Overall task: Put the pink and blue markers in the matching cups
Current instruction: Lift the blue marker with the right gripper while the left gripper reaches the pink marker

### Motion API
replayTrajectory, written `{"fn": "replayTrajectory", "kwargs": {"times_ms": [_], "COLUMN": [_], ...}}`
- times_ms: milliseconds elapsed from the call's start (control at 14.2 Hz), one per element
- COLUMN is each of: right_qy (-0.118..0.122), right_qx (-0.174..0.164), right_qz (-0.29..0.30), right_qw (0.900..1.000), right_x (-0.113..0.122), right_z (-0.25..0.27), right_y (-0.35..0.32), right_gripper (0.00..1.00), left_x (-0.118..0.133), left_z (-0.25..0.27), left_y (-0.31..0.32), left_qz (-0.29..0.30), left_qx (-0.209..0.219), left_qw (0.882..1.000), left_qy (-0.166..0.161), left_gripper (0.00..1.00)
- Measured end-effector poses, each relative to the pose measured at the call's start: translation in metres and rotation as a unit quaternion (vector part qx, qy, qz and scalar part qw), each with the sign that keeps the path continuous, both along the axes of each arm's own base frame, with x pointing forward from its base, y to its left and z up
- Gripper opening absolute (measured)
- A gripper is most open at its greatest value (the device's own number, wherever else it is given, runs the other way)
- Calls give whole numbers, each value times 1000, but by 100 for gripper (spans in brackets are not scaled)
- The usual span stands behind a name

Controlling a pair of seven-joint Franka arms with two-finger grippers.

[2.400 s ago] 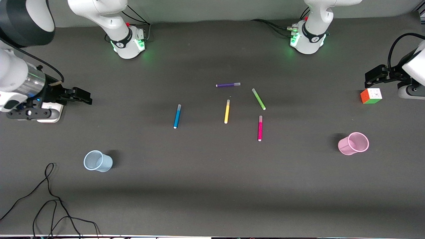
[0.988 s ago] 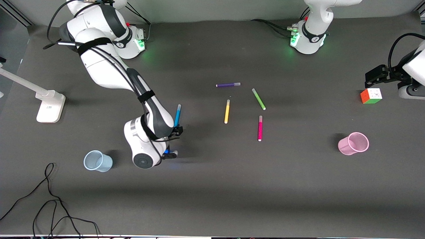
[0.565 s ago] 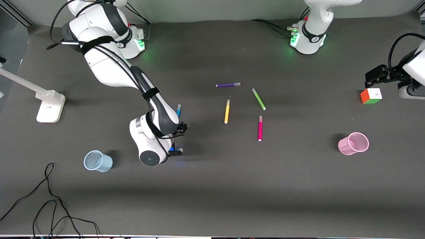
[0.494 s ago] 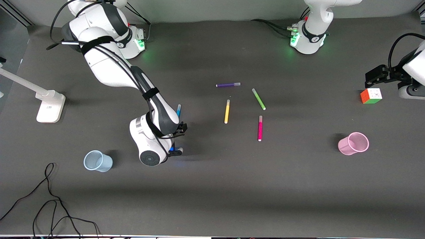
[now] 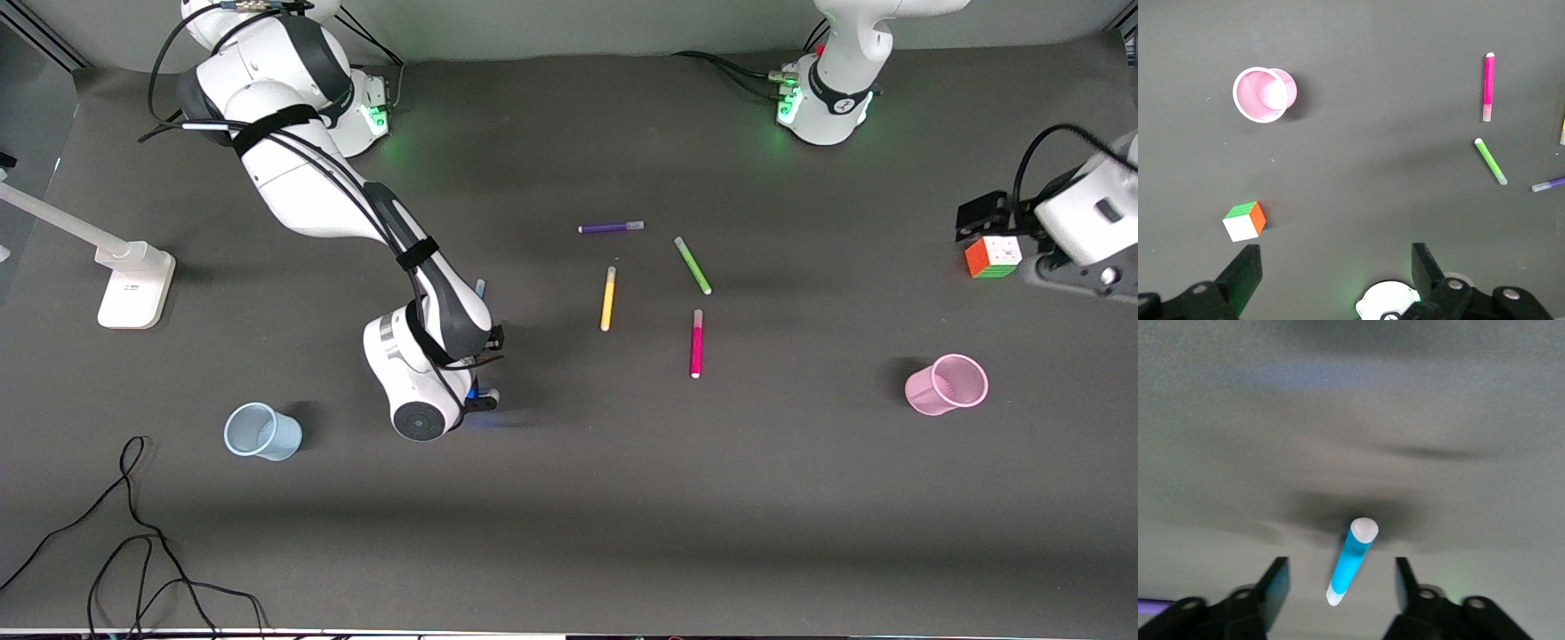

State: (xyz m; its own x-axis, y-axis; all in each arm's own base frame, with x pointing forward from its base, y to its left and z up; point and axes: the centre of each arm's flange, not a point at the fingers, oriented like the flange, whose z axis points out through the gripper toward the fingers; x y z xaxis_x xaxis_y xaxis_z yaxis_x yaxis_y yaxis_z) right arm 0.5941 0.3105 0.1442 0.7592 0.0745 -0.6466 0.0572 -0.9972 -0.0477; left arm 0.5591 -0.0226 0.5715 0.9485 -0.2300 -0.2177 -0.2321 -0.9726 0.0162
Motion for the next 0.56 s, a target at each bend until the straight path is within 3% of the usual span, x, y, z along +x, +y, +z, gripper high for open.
{"fn": "replayTrajectory", "kwargs": {"times_ms": [282, 565], "right_qy": [5, 6], "right_qx": [-9, -10], "right_qz": [-8, -9], "right_qw": [1000, 1000], "right_x": [-2, -1], "right_z": [-7, -5], "right_y": [-1, -1], "right_gripper": [19, 14], "left_x": [14, 24], "left_z": [-42, -94], "left_y": [-23, -82], "left_qz": [-5, 17], "left_qx": [0, 11], "left_qw": [1000, 999], "left_qy": [21, 34], "left_gripper": [100, 100]}}
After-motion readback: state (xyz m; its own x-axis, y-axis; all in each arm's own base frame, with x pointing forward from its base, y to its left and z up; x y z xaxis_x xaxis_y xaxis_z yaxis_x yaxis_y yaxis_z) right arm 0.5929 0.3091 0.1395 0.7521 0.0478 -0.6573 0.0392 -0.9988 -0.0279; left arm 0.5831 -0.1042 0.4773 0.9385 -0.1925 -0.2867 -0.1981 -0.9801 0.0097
